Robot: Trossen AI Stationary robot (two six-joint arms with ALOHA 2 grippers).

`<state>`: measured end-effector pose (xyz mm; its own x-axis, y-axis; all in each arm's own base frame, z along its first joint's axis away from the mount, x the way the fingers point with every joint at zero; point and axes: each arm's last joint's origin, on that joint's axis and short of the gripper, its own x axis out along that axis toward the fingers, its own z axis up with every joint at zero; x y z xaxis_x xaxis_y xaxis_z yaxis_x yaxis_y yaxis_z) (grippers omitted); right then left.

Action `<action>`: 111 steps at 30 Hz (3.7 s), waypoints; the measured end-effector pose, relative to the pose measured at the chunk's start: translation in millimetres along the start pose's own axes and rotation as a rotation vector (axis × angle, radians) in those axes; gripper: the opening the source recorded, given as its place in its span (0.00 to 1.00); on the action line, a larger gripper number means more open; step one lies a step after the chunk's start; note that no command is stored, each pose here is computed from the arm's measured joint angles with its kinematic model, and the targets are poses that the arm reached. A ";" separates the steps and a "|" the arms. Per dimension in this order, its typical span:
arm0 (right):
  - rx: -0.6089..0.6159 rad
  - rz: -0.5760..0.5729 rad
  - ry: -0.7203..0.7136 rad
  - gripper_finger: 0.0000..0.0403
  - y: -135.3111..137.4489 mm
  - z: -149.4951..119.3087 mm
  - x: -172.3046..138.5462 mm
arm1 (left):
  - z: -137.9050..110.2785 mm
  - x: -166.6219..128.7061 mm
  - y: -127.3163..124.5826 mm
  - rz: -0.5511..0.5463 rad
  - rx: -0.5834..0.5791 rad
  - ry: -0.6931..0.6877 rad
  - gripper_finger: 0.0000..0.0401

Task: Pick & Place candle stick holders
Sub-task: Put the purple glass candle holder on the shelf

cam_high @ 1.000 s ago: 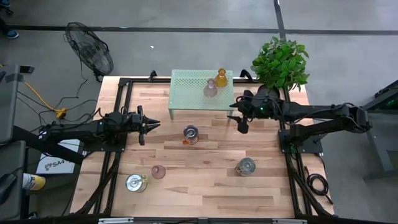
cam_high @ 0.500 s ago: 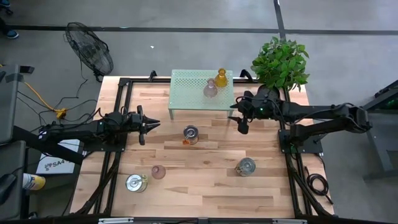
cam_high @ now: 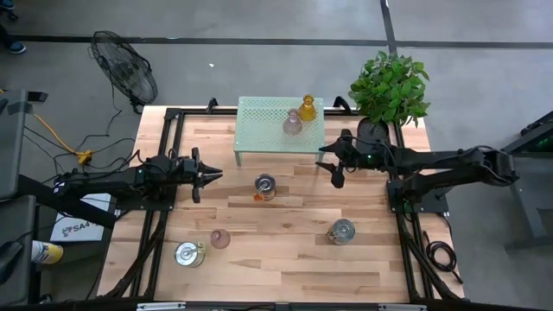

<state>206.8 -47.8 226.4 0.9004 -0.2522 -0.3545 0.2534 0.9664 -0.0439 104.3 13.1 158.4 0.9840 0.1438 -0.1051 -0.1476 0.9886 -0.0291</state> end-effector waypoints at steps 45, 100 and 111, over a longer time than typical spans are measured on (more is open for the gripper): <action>0.002 0.024 0.019 0.58 0.5 -0.5 -6.2 | 21.9 0.7 -7.2 -0.190 -0.256 0.245 0.56; -0.091 0.118 0.117 0.58 12.7 -10.2 -7.8 | 82.0 49.9 -131.1 -0.079 -0.649 1.221 0.56; -0.114 0.143 0.149 0.58 21.4 -13.5 -9.4 | 81.6 50.6 -129.4 0.096 -0.830 1.203 0.56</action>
<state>199.0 -24.1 216.2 0.8599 -0.1105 -0.4983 0.0780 0.9933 -0.0858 181.3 -104.0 238.0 0.3541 -0.3277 -0.8759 -0.6294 0.6092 -0.4824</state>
